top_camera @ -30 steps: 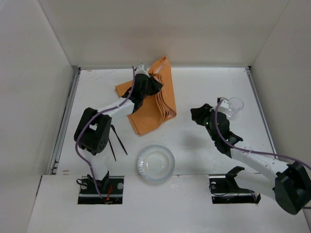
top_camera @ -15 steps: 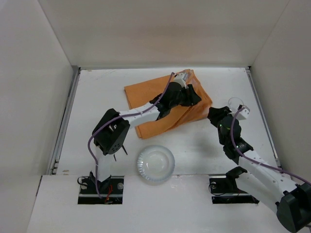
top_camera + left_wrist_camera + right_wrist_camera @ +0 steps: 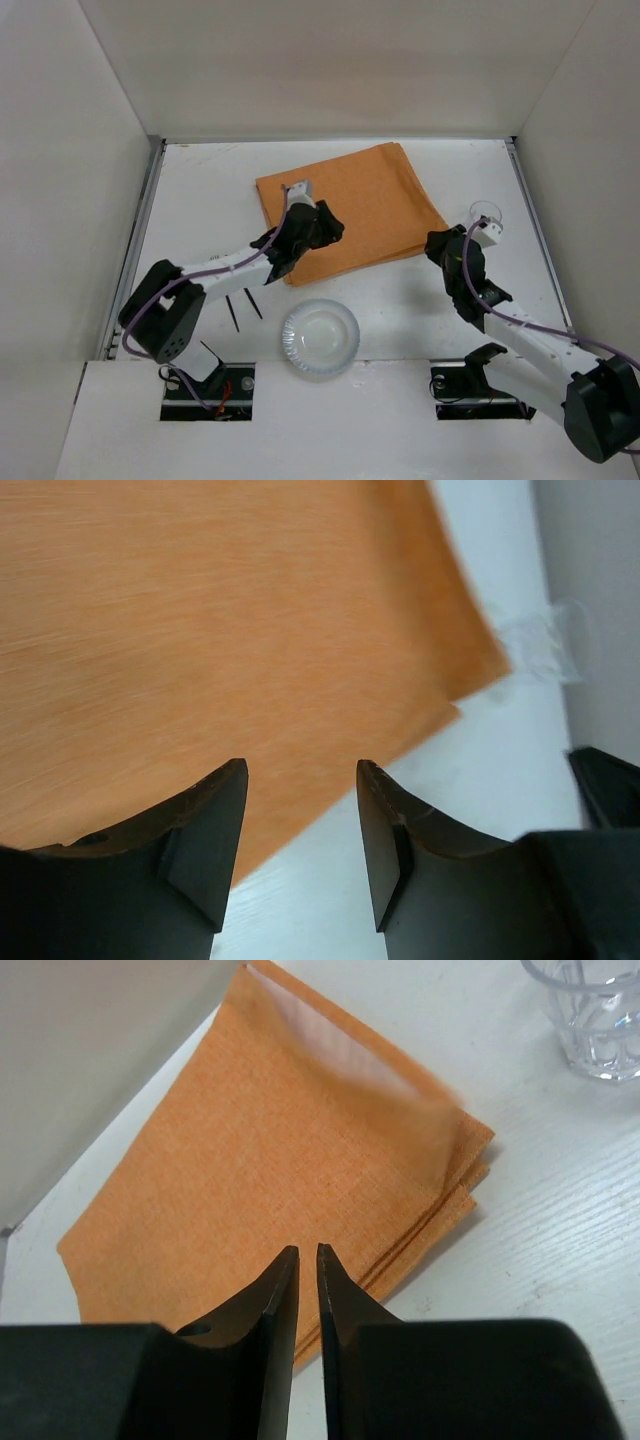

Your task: Set the dinner table for one person

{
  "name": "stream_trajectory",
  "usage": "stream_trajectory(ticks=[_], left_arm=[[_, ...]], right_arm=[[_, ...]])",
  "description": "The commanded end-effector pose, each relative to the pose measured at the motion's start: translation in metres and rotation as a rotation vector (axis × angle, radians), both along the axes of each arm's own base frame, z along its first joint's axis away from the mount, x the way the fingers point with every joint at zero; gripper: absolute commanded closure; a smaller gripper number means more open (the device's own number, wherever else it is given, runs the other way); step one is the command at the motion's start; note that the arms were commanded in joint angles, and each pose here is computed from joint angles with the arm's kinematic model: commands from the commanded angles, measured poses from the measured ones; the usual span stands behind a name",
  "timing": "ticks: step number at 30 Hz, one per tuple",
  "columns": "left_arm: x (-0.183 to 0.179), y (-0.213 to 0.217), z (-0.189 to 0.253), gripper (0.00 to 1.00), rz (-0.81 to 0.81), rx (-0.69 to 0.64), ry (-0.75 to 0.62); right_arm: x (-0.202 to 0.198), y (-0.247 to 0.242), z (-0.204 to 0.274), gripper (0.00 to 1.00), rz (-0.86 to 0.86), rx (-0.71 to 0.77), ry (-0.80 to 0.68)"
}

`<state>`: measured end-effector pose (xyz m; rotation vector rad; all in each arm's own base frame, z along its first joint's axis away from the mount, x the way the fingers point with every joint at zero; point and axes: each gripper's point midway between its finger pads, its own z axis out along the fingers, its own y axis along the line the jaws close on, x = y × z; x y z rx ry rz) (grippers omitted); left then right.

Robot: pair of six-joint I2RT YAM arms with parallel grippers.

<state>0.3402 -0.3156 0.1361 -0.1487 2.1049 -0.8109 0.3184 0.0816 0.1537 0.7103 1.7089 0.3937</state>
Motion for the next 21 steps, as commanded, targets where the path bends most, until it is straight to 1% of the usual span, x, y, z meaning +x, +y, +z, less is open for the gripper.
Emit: stream_trajectory(ticks=[1, 3, 5, 8, 10, 14, 18, 21], left_arm=[[-0.001, 0.069, -0.01, 0.55, 0.255, 0.063, -0.008], [-0.013, 0.104, -0.025, 0.55, 0.338, 0.105, 0.011], [-0.024, 0.127, -0.038, 0.55, 0.379, 0.134, 0.043], [-0.039, 0.147, -0.06, 0.54, 0.397, 0.174, 0.108], [-0.047, 0.149, -0.073, 0.54, 0.384, 0.188, 0.157], [-0.06, 0.141, -0.094, 0.55, 0.333, 0.201, 0.232], [-0.071, 0.143, -0.107, 0.61, 0.328, 0.214, 0.282], [-0.079, 0.138, -0.117, 0.64, 0.296, 0.222, 0.319]], right_arm=[[0.01, 0.009, 0.024, 0.81, 0.029, 0.031, -0.052], [0.012, 0.011, 0.02, 0.76, 0.032, 0.015, -0.037], [0.014, 0.015, 0.014, 0.69, 0.047, 0.011, -0.019], [0.015, 0.019, 0.014, 0.6, 0.064, 0.016, -0.015], [0.017, 0.017, 0.015, 0.57, 0.054, 0.013, -0.022], [0.018, 0.022, 0.014, 0.55, 0.077, 0.016, -0.019], [0.019, 0.025, 0.014, 0.53, 0.085, 0.016, -0.021], [0.02, 0.03, 0.014, 0.51, 0.112, 0.018, -0.016]])
